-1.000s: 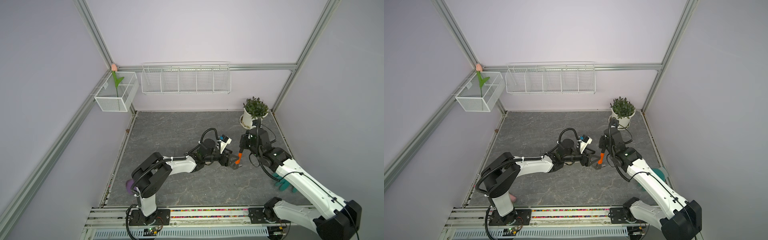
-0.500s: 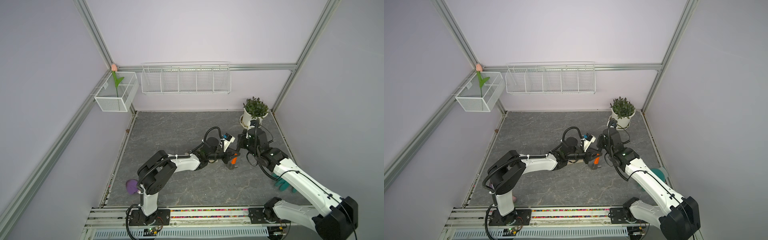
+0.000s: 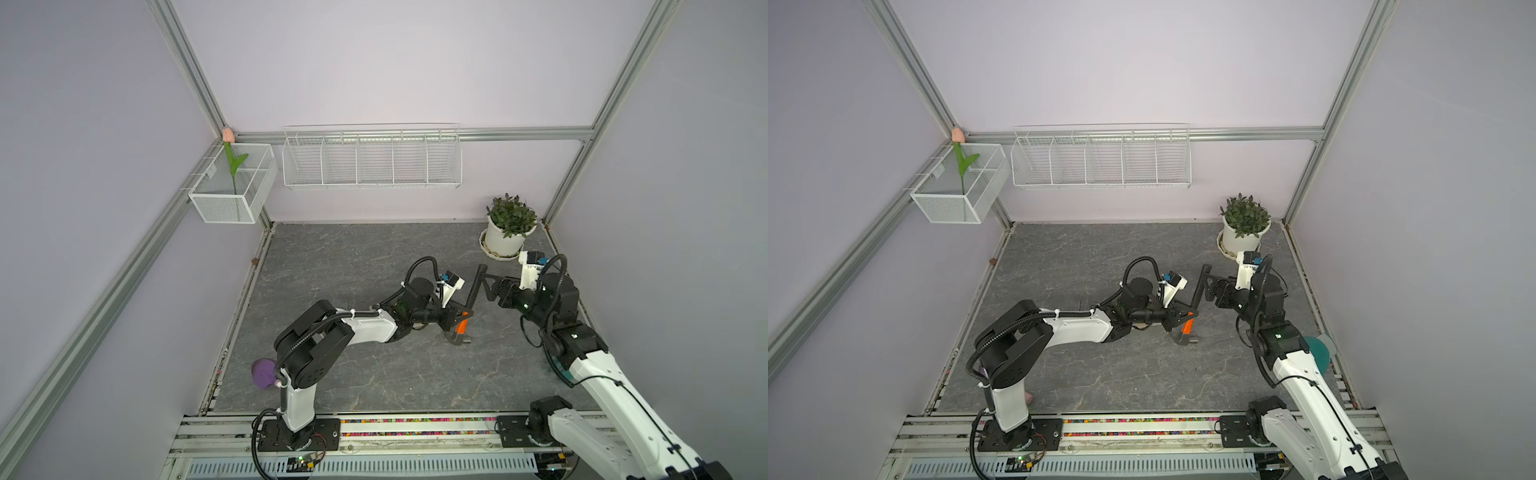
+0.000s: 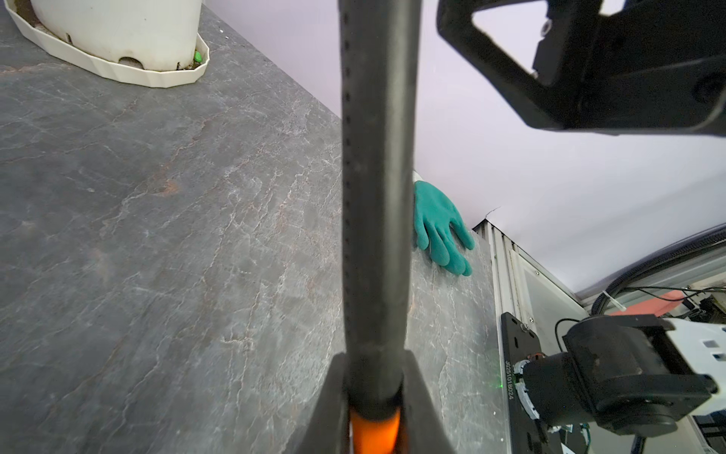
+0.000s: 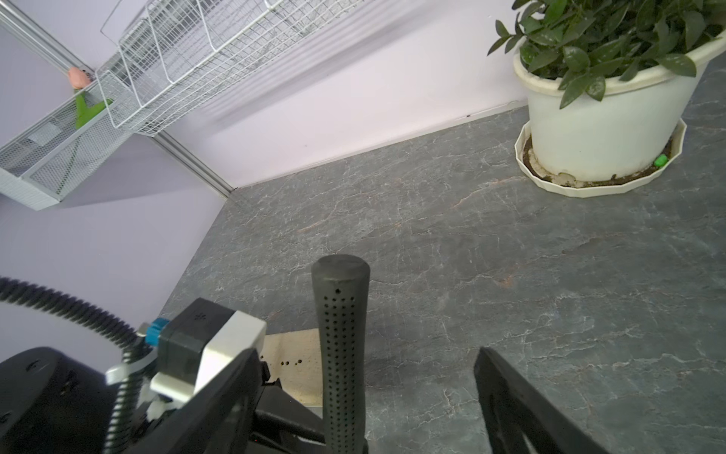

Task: Use a claw hammer to pull out a nail
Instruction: Adjust the hammer.

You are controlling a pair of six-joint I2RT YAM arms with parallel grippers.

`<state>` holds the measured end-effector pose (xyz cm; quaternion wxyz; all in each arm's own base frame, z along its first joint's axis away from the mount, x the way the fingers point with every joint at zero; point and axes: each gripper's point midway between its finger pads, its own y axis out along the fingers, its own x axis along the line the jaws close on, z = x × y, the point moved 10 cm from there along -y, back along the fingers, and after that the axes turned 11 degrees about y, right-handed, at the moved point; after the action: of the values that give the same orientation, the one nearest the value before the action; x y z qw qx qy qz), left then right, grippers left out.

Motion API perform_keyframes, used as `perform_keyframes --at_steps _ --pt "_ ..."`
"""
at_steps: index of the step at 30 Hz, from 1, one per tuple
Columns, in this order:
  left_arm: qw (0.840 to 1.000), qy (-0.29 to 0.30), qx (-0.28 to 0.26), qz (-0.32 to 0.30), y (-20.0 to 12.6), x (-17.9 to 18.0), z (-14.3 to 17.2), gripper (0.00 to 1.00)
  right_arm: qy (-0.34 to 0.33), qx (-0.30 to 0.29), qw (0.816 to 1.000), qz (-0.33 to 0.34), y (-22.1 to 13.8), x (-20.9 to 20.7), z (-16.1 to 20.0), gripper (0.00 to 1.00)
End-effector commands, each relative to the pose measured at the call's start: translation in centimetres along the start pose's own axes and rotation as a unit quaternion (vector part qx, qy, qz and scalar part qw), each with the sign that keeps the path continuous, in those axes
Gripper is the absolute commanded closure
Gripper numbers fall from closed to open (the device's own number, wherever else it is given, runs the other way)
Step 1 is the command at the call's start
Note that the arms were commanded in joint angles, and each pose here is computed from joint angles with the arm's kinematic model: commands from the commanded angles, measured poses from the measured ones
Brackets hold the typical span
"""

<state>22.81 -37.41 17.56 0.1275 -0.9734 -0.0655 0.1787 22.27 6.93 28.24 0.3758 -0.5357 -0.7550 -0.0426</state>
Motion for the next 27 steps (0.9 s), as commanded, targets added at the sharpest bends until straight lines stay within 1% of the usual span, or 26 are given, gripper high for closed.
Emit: perform_keyframes --at_steps 1,8,13,18,25,27 --pt "0.997 0.032 -0.061 0.032 -1.1 -1.6 -3.7 1.0 -0.016 0.026 0.999 -0.023 -0.1 0.2 0.4 0.14" --pt "0.996 0.028 -0.064 0.049 -0.9 -1.7 -3.8 1.0 -0.002 0.045 0.997 -0.056 2.2 0.8 -0.3 0.18" --pt "0.997 0.025 -0.065 0.043 -1.0 -1.7 -3.8 1.0 0.012 0.05 0.998 -0.033 3.8 0.4 -0.7 0.28" --pt "0.998 0.018 -0.058 0.032 -0.6 -1.3 -3.8 1.0 0.016 0.059 0.998 -0.017 5.5 0.5 -0.8 0.35" --pt "0.998 0.008 -0.064 0.026 -0.3 -1.2 -4.2 1.0 0.016 0.067 0.997 0.026 7.3 0.0 0.2 0.35" --pt "0.998 0.009 -0.063 0.027 -0.3 -1.1 -4.3 1.0 0.016 0.068 0.997 0.028 7.6 0.0 0.3 0.38"
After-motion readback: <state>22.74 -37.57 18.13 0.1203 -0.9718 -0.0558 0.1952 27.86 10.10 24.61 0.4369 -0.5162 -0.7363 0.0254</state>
